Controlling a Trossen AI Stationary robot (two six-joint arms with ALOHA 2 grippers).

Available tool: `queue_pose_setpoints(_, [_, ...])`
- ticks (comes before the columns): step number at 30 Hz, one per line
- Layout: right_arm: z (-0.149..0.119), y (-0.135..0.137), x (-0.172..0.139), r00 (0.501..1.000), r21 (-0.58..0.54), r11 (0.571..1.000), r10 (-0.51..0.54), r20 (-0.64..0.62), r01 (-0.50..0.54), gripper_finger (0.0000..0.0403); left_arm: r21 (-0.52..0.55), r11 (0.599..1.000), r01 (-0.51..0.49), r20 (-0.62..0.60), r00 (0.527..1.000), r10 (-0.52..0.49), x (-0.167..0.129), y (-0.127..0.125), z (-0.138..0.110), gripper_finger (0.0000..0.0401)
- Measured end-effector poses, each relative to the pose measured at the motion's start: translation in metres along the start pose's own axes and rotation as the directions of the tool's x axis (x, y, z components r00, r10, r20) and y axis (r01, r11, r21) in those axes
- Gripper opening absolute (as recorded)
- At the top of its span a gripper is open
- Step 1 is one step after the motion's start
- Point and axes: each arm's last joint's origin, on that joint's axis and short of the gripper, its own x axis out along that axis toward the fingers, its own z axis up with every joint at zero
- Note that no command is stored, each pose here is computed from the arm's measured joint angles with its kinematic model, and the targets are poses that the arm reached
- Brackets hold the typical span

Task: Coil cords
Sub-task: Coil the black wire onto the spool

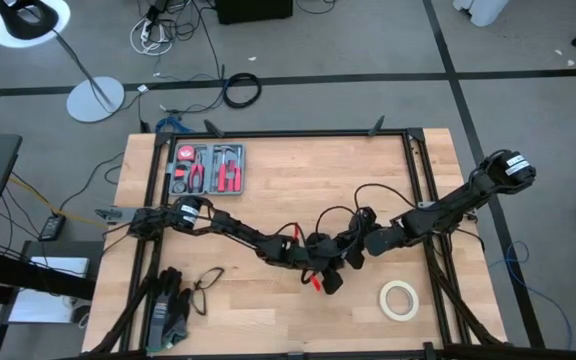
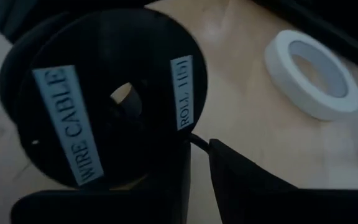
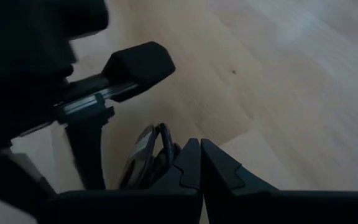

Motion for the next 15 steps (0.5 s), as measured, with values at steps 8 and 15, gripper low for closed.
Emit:
queue_pose_setpoints(8, [0.001, 0.007, -0.002, 0.997, -0.090, 0.993, 0.079, -0.002, -0.079, 0.0000, 0.022, 0.997, -0.069, -0.063, 0.996, 0.070, -0.001, 0.006, -0.006, 0.0065])
queue_pose_setpoints(15, [0.000, 0.010, -0.004, 0.994, -0.085, 0.990, 0.113, -0.005, -0.113, 0.0000, 0.033, 0.997, -0.074, -0.048, 0.996, 0.076, 0.000, 0.008, -0.003, 0.0065])
